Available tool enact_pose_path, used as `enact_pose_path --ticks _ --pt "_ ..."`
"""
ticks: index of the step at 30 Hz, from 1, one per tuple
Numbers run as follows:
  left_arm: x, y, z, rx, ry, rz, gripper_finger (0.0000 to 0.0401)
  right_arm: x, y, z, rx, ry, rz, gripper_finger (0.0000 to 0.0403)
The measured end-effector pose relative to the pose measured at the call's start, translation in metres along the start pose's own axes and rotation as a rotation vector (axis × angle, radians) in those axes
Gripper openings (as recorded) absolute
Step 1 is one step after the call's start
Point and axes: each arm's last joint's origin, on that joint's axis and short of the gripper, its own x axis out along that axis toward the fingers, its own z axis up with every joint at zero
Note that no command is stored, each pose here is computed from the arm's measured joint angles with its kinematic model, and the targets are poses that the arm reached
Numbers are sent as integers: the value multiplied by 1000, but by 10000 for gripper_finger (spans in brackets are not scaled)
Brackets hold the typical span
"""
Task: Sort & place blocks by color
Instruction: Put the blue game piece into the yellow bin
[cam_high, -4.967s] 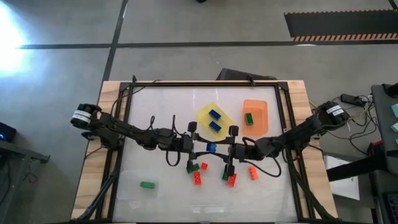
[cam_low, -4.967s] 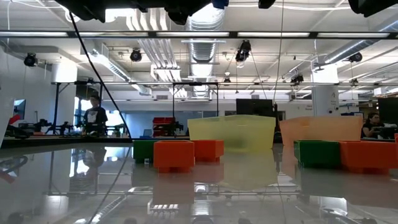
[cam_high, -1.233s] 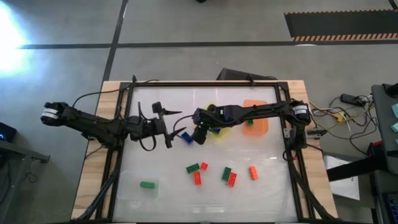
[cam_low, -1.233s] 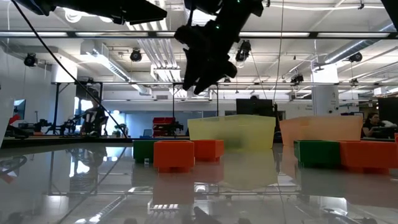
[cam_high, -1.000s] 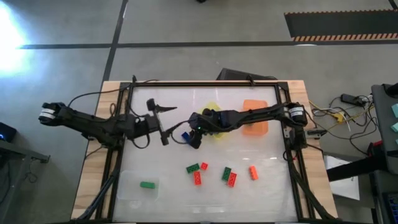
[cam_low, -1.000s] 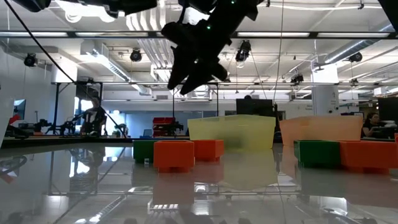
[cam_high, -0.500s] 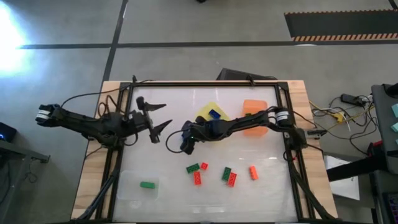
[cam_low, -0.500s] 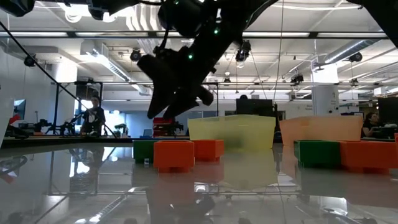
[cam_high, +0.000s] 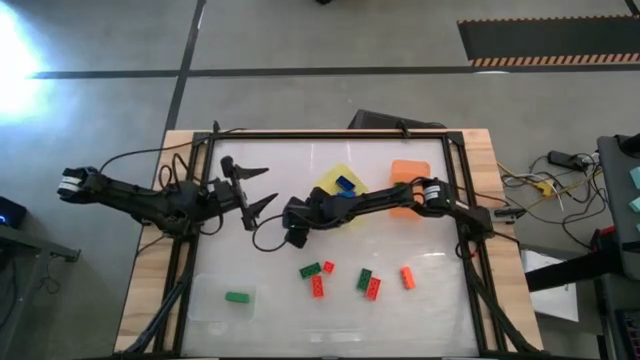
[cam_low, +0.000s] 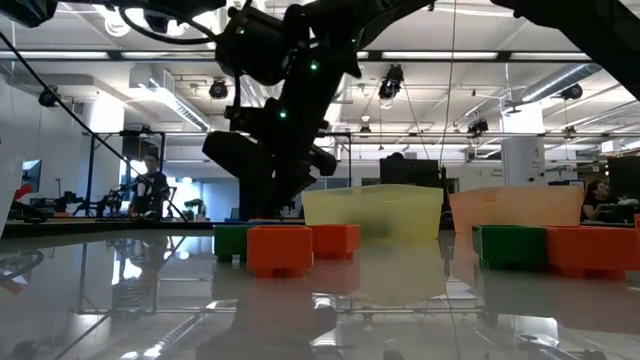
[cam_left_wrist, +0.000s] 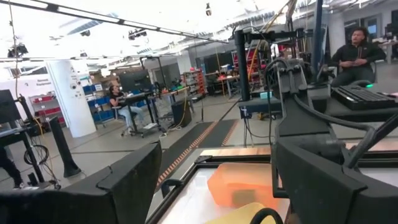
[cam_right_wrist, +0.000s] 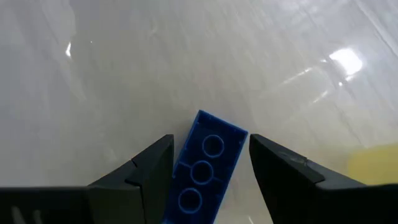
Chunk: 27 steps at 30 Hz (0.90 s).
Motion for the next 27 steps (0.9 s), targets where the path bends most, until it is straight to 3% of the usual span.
enact_pose_path --ticks 16,27 --pt "1 -1 -1 7 7 -2 294 8 9 -6 -6 43 9 198" --pt "1 -1 -1 6 7 -3 294 8 11 -6 -30 46 48 123"
